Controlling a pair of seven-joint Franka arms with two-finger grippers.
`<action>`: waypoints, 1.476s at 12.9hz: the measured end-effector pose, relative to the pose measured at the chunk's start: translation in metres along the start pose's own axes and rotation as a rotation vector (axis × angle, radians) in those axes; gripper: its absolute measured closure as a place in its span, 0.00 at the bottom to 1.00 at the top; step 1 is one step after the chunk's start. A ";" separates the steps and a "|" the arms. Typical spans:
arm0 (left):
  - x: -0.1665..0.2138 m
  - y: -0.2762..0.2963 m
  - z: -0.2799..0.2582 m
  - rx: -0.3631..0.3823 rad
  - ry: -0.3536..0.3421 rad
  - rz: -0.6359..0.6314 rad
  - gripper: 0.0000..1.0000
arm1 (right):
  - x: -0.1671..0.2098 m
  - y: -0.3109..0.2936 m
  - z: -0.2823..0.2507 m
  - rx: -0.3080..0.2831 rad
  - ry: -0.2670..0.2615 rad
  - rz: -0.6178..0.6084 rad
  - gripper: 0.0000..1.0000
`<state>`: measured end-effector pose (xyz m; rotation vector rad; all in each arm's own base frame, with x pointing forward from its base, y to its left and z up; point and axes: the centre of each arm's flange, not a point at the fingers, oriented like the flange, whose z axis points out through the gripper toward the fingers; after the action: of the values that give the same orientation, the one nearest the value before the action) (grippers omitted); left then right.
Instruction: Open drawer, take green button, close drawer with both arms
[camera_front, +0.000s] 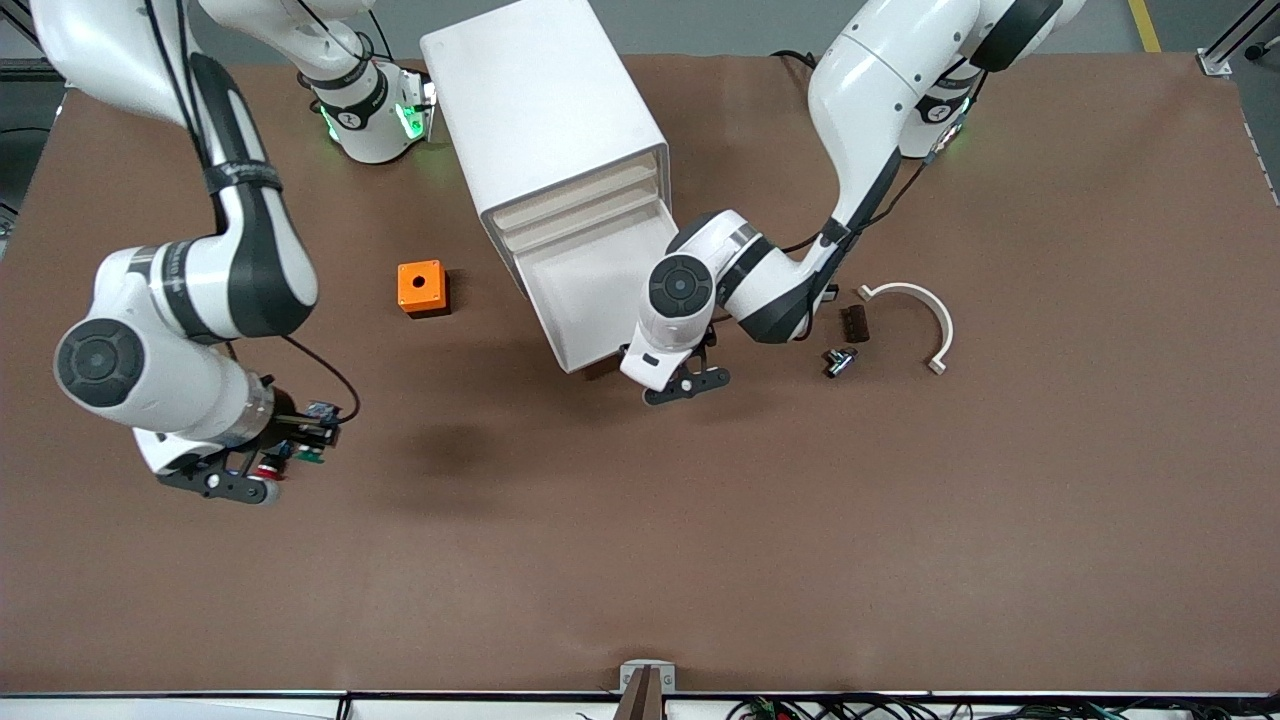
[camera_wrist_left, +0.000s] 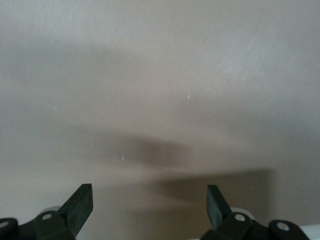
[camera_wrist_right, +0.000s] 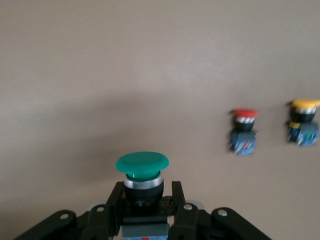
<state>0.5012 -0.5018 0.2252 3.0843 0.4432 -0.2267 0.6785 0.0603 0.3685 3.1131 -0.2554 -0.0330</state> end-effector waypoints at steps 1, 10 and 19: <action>-0.011 0.003 0.006 0.007 -0.013 -0.018 0.00 | 0.002 0.016 0.017 0.005 0.019 -0.013 0.59; -0.136 0.043 0.019 0.041 -0.169 -0.148 0.00 | -0.025 0.050 0.143 0.012 0.056 -0.027 0.59; -0.114 0.037 -0.005 0.014 -0.213 -0.288 0.00 | -0.025 0.081 0.179 0.005 0.011 0.006 0.59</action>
<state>0.4043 -0.5692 0.2463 2.9515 0.8748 -0.5579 0.6362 -0.0185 0.1919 3.1161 -0.2652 -0.0152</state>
